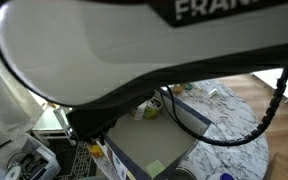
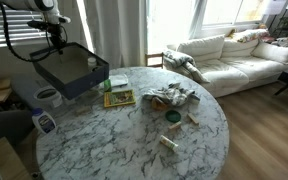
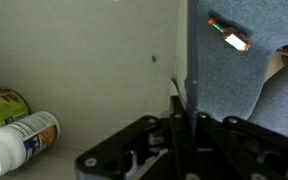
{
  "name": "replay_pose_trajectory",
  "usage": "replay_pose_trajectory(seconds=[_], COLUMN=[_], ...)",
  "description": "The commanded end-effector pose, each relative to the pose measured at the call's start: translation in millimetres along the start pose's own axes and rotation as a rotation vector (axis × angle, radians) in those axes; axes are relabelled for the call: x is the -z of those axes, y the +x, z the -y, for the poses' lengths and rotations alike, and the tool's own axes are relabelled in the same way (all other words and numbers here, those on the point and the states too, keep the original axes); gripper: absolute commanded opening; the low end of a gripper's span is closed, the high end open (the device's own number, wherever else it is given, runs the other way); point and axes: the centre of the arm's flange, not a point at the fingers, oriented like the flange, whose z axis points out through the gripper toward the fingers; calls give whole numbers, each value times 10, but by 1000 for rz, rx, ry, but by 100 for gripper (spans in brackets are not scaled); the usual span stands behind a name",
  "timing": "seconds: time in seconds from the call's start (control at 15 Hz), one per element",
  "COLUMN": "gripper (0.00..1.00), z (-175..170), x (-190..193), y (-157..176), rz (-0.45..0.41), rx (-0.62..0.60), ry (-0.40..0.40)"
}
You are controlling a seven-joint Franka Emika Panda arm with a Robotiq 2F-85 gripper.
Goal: Pick up the white and orange bottle and put it in the shoe box, pick up the yellow bottle with a foil top from the table and put it in the shoe box, pick up the shoe box and put it on top of the crisper drawer
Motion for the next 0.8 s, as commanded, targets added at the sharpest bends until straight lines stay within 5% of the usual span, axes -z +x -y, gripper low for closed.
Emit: replay_pose_trajectory(seconds=[0.0,0.73], gripper=[1,1], z=[112,166], x=[-4,-148], y=[108,152], rz=[-16,2], rx=[31,48], ry=[-17,-17])
